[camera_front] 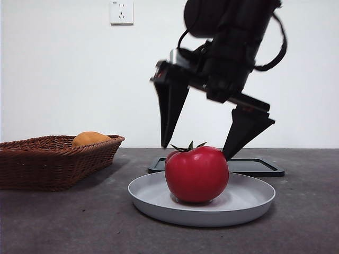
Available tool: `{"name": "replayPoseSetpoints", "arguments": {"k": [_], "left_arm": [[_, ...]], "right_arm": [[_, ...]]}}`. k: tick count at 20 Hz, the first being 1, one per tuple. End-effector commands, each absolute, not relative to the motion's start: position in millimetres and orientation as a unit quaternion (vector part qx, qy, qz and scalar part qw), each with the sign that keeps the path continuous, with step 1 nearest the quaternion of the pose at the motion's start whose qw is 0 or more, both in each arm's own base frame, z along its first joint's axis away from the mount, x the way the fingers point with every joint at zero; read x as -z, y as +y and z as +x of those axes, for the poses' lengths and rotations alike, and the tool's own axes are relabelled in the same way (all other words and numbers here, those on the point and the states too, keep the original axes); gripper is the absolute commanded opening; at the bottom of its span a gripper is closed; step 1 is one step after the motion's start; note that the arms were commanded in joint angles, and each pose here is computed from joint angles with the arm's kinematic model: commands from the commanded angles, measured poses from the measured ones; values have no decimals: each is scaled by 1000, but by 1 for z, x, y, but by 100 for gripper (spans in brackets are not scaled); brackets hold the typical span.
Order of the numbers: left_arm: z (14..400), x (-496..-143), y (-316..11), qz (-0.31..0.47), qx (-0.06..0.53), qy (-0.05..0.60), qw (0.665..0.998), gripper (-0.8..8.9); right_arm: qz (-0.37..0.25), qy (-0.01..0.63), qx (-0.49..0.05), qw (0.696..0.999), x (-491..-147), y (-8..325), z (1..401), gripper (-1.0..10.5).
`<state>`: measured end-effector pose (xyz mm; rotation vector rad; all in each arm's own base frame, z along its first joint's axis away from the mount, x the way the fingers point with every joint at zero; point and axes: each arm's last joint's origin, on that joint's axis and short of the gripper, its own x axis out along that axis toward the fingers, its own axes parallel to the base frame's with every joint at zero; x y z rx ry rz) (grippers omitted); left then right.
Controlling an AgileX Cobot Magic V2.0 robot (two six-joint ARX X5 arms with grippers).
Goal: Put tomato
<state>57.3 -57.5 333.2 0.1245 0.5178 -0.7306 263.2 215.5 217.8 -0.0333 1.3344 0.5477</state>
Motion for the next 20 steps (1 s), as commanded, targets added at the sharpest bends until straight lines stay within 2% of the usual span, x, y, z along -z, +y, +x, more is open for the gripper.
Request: {"name": "replayPoseSetpoints", "arguments": {"k": [1, 5, 10, 14, 20], "left_arm": [[57, -335, -58, 58, 356, 245, 900, 634], [57, -335, -58, 58, 356, 245, 900, 634], [57, -335, -58, 58, 356, 245, 900, 634], [57, -335, -58, 58, 356, 245, 900, 634], [57, -335, -58, 58, 356, 245, 900, 634]], "right_arm": [[-35, 617, -248, 746, -208, 227, 265, 595], [-56, 627, -233, 741, -195, 232, 265, 590], [-61, 626, -230, 742, -193, 232, 265, 277], [-60, 621, -230, 747, -202, 232, 270, 262], [-24, 557, -225, 799, -253, 217, 319, 262]]}}
